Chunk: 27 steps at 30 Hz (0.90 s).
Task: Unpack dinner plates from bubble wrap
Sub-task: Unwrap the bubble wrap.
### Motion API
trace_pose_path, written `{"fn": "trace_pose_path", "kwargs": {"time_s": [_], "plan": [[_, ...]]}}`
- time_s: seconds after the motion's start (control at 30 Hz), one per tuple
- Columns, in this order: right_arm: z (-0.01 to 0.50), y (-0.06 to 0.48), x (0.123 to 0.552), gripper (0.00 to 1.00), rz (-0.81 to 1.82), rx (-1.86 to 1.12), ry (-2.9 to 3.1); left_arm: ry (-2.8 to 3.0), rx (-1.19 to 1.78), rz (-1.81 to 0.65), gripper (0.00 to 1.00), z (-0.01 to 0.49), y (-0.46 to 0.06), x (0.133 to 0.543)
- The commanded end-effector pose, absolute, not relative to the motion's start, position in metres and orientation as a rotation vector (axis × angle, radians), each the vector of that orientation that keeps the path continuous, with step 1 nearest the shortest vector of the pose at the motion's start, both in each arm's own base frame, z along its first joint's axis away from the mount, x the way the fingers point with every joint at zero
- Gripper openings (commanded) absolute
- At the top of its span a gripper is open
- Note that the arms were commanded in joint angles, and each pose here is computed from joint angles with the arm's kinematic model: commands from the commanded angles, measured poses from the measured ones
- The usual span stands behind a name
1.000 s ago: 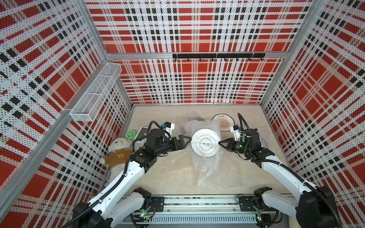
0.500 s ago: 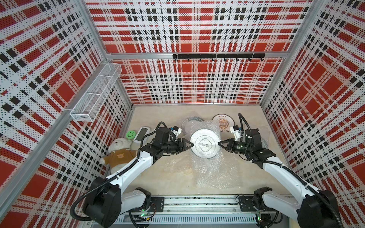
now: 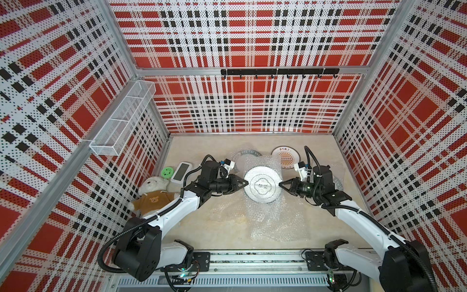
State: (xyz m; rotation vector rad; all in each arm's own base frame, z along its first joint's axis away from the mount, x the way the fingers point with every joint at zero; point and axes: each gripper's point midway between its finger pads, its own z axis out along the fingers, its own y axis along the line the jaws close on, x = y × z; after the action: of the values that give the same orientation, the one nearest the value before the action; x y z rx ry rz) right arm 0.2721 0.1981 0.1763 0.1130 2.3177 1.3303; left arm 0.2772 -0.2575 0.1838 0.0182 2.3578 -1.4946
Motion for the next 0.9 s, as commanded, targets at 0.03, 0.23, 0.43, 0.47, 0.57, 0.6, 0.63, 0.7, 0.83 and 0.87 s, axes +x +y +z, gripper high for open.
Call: {"fn": "trace_pose_path", "kwargs": {"time_s": [0.03, 0.23, 0.43, 0.47, 0.57, 0.6, 0.63, 0.7, 0.83, 0.87], "plan": [[0.189, 0.203, 0.277, 0.00, 1.366, 0.058, 2.249, 2.341, 0.027, -1.547, 0.12, 0.186, -0.264, 0.276], [0.184, 0.202, 0.279, 0.07, 1.344, 0.067, 2.263, 2.350, -0.010, -1.545, 0.00, 0.182, -0.261, 0.275], [0.171, 0.192, 0.284, 0.50, 1.238, 0.110, 2.310, 2.347, -0.067, -1.535, 0.00, 0.180, -0.251, 0.274], [0.170, 0.190, 0.285, 0.52, 1.218, 0.118, 2.319, 2.341, -0.076, -1.534, 0.00, 0.181, -0.248, 0.274], [0.168, 0.183, 0.287, 0.67, 1.154, 0.140, 2.337, 2.329, -0.127, -1.481, 0.00, 0.187, -0.230, 0.276], [0.167, 0.180, 0.289, 0.73, 1.132, 0.150, 2.340, 2.326, -0.141, -1.452, 0.00, 0.190, -0.222, 0.276], [0.166, 0.178, 0.289, 0.77, 1.120, 0.157, 2.345, 2.320, -0.146, -1.430, 0.00, 0.194, -0.216, 0.276], [0.169, 0.177, 0.290, 0.86, 1.117, 0.151, 2.338, 2.313, -0.136, -1.403, 0.00, 0.205, -0.207, 0.274], [0.172, 0.169, 0.292, 1.00, 1.065, 0.155, 2.334, 2.273, -0.113, -1.355, 0.00, 0.236, -0.191, 0.277], [0.171, 0.165, 0.293, 1.00, 1.051, 0.164, 2.335, 2.261, -0.097, -1.346, 0.00, 0.245, -0.191, 0.277]]}}
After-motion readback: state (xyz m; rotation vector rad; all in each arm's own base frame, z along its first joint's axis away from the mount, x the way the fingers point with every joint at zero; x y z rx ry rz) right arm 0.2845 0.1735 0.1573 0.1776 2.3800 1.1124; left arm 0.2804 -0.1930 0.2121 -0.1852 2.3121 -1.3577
